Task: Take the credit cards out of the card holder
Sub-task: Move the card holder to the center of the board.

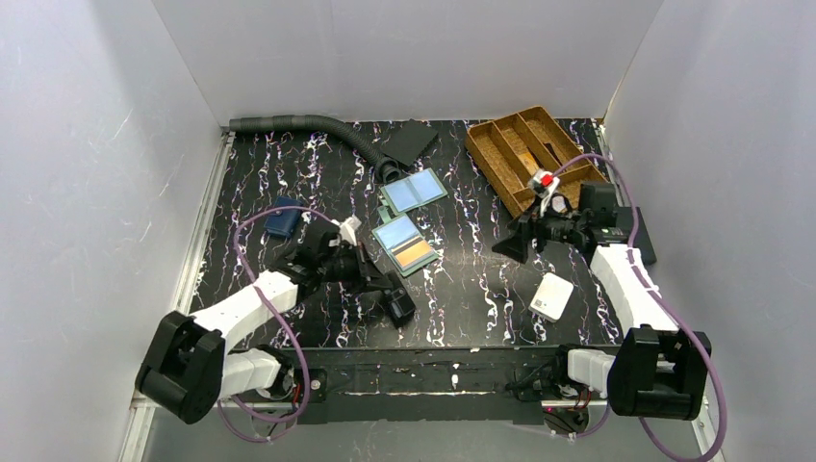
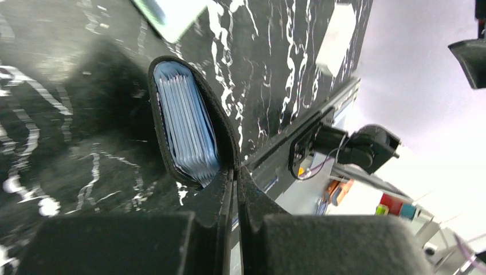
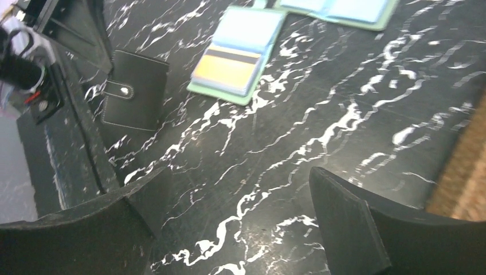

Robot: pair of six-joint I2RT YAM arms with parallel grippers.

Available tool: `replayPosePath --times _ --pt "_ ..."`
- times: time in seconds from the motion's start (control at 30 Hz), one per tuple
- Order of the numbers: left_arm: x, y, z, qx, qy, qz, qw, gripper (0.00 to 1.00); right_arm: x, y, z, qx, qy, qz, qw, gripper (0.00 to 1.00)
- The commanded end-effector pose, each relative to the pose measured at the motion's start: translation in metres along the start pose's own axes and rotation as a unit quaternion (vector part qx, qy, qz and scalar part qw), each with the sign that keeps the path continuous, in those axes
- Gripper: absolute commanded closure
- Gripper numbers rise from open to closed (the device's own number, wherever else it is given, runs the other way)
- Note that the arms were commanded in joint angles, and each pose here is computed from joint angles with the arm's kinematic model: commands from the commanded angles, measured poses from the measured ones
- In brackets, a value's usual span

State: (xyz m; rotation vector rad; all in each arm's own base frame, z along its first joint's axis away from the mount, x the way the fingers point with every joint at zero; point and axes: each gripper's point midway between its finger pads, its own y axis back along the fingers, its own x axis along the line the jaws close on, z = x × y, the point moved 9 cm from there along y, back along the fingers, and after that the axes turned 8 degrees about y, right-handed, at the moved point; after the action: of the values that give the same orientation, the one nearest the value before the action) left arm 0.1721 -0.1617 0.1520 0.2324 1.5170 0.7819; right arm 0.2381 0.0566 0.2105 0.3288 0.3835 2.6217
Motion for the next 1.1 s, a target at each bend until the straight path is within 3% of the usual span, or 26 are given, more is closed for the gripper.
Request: replayPosePath --times 0.0,0.33,0.5,0.67,0.73,0.8,0.97,1.07 --pt "-0.030 -0.019 -0.009 0.024 -0.037 -0.038 0.998 1.00 0.016 -0.015 0.002 0.021 0.059 0.062 0.996 0.02" --pt "-0.058 -0.074 -0.001 0.066 -0.045 -0.081 0.993 1.00 0.030 -0.035 -0.009 0.049 0.073 0.124 0.988 0.02" --pt "-0.030 -0.099 -0.001 0.088 -0.040 -0.042 0.994 1.00 0.034 -0.044 -0.014 0.064 0.076 0.137 0.985 0.02" --pt "0.012 -0.099 0.006 0.038 -0.024 0.029 0.999 0.99 0.040 -0.053 -0.020 0.083 0.079 0.153 0.982 0.02" --pt "0.018 -0.092 0.009 0.024 -0.017 0.039 0.999 0.78 0.044 -0.059 -0.023 0.093 0.084 0.163 0.979 0.02" --pt "0.014 -0.085 0.008 0.022 -0.024 0.032 0.999 0.65 0.049 -0.068 -0.027 0.106 0.091 0.171 0.975 0.02" --pt "-0.004 -0.056 0.005 0.003 -0.067 0.017 0.998 0.50 0.058 -0.092 -0.038 0.143 0.074 0.155 0.975 0.04" --pt "-0.011 -0.042 -0.001 -0.006 -0.093 -0.008 0.996 0.45 0.054 -0.107 -0.041 0.148 0.035 0.117 0.981 0.19"
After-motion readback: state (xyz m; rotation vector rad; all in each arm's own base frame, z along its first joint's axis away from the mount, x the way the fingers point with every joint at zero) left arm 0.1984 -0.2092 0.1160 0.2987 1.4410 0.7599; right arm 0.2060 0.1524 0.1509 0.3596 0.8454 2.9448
